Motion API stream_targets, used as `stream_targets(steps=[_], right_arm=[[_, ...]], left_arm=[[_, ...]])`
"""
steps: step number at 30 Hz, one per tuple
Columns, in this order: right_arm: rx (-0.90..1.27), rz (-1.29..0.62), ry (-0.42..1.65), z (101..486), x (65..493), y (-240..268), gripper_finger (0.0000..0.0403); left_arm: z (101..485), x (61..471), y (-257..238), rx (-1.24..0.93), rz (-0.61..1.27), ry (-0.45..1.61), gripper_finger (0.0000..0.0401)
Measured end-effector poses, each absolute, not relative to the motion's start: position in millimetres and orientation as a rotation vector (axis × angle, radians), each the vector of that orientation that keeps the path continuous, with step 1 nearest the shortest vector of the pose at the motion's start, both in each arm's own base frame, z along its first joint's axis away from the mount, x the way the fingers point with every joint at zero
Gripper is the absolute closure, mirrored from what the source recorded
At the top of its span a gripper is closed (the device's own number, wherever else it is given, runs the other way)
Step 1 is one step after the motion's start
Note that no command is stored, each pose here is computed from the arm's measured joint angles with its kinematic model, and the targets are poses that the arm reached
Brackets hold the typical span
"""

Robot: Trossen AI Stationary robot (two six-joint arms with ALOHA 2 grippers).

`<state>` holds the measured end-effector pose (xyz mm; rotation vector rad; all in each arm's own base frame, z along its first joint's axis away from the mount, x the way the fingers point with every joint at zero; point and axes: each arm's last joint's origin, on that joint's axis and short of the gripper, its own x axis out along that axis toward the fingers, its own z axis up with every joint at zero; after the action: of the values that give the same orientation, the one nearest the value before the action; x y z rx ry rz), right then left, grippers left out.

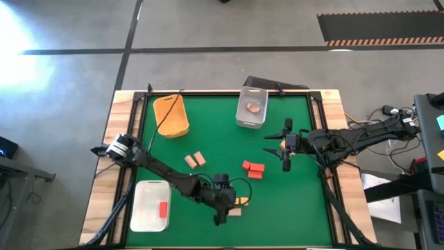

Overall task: Sort & place blocks by color
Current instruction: Put the yellow block into the yellow bin

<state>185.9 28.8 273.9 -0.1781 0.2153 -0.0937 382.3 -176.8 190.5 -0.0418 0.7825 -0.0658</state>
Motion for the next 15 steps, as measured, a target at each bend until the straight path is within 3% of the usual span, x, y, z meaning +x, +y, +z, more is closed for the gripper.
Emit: stream_targets(steps=[15], right_arm=[[-0.188, -0.101, 0.218, 274, 186, 29, 0.0220]], left_arm=[[138, 365, -154, -0.162, -0.081, 0.678, 0.0176]])
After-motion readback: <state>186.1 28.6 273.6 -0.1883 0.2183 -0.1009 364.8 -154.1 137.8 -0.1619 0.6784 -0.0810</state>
